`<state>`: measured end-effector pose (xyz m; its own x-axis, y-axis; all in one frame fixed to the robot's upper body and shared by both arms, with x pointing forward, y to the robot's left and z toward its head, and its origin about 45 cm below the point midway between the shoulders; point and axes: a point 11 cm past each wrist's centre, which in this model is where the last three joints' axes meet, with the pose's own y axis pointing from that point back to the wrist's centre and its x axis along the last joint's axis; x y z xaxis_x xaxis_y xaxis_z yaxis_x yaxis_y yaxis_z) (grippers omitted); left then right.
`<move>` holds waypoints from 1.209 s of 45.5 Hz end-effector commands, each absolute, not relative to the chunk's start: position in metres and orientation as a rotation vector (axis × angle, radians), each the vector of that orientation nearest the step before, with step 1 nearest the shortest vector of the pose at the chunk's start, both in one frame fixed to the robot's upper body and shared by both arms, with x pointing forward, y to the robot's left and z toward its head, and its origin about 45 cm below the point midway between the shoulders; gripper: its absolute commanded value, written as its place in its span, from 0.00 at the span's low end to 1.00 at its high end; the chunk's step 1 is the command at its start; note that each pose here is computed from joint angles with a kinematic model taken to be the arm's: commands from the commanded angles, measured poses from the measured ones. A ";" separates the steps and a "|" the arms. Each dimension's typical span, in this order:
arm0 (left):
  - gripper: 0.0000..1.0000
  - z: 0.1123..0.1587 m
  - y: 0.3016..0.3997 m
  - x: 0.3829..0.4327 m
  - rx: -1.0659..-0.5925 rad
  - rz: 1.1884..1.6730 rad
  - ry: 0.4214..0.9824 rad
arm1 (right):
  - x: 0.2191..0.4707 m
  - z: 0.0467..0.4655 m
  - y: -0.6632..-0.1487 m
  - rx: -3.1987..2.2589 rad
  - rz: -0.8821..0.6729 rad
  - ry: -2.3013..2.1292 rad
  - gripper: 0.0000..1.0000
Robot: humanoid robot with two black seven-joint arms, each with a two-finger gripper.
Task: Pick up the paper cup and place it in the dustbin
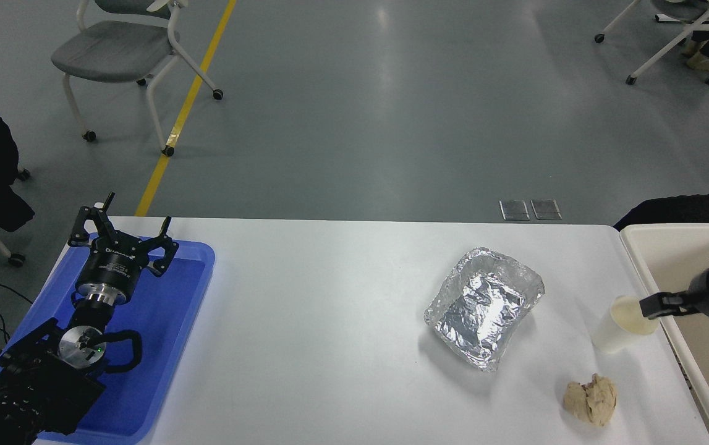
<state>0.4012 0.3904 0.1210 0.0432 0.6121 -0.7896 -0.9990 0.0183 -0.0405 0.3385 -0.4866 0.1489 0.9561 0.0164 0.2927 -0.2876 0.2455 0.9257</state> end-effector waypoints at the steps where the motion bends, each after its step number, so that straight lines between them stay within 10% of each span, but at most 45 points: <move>1: 1.00 0.1211 0.3906 0.4013 -0.731 1.417 0.685 | 0.335 0.125 -0.477 1.339 0.221 -0.261 1.00; 11: 1.00 0.1210 0.3904 0.4012 -0.730 1.416 0.685 | 0.334 0.116 -0.476 1.337 0.226 -0.274 0.91; 23: 1.00 0.1210 0.3904 0.4012 -0.730 1.416 0.685 | 0.335 0.114 -0.475 1.339 0.224 -0.277 0.01; 55: 1.00 0.1211 0.3906 0.4013 -0.731 1.417 0.685 | 0.348 0.139 -0.461 1.384 0.231 -0.280 0.00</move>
<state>0.4013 0.3905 0.1211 0.0433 0.6122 -0.7895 -0.9990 0.0181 -0.0407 0.3400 -0.4665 0.1196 0.9448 0.0027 0.3277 -0.3219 0.1947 0.9265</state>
